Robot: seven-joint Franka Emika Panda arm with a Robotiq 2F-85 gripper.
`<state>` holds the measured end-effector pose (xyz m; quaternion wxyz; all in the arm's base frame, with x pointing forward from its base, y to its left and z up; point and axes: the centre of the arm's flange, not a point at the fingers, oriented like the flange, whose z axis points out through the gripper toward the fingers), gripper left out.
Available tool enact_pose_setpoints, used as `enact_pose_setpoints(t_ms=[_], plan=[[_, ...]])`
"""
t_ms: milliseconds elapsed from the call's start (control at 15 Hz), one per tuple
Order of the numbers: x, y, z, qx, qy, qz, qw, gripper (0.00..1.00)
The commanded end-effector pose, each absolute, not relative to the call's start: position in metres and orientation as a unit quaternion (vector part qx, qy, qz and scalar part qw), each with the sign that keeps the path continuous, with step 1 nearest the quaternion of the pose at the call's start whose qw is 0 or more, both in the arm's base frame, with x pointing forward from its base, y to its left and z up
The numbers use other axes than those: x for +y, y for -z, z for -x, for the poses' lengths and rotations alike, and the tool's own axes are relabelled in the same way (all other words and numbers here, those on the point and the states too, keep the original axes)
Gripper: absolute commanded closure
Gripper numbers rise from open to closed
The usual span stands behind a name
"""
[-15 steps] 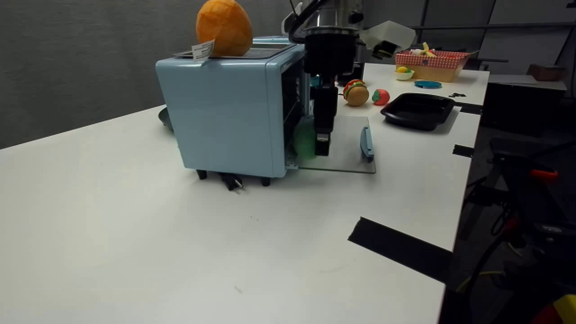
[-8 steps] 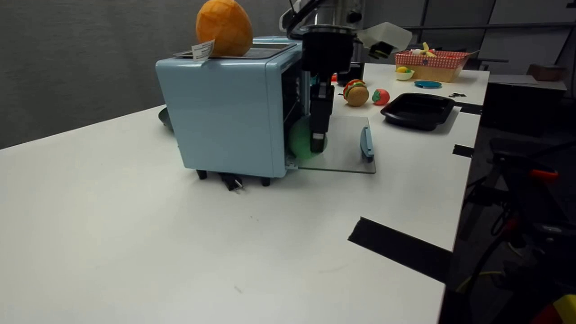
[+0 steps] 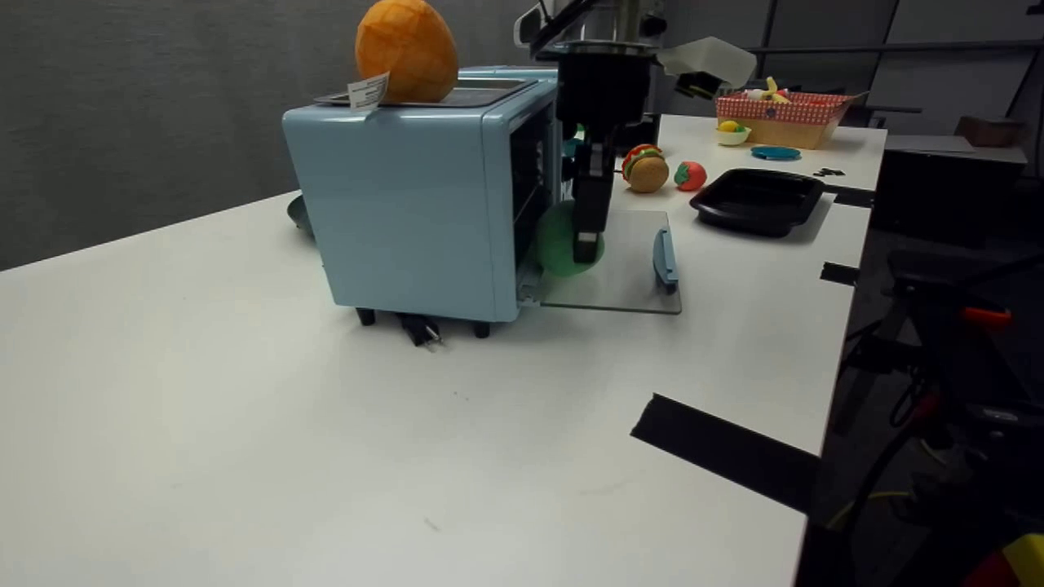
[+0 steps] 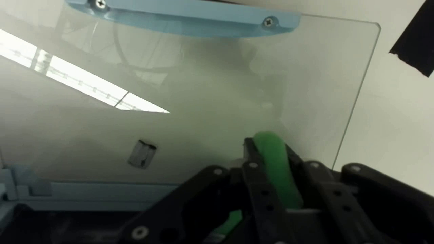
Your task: Put the pear plushie in the oven then close the oven door
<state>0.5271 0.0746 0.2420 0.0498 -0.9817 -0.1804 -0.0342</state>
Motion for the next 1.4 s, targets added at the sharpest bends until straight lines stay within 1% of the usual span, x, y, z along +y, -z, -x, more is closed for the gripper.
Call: enact_pose_setpoints(t_ms=[0, 400, 667, 933, 1200, 1267, 1333], plan=[[0.067, -0.263, -0.511, -0.179, 0.041, 0.983, 0.033, 0.96], [0.079, -0.284, -0.514, -0.188, 0.088, 0.978, 0.038, 0.96], [0.084, -0.294, -0.517, -0.190, 0.149, 0.970, 0.035, 0.96], [0.082, -0.293, -0.515, -0.185, 0.216, 0.958, 0.024, 0.96], [0.077, -0.276, -0.508, -0.169, 0.251, 0.953, 0.033, 0.96], [0.078, -0.273, -0.507, -0.168, 0.255, 0.952, 0.035, 0.59], [0.079, -0.270, -0.506, -0.168, 0.260, 0.950, 0.036, 0.56]])
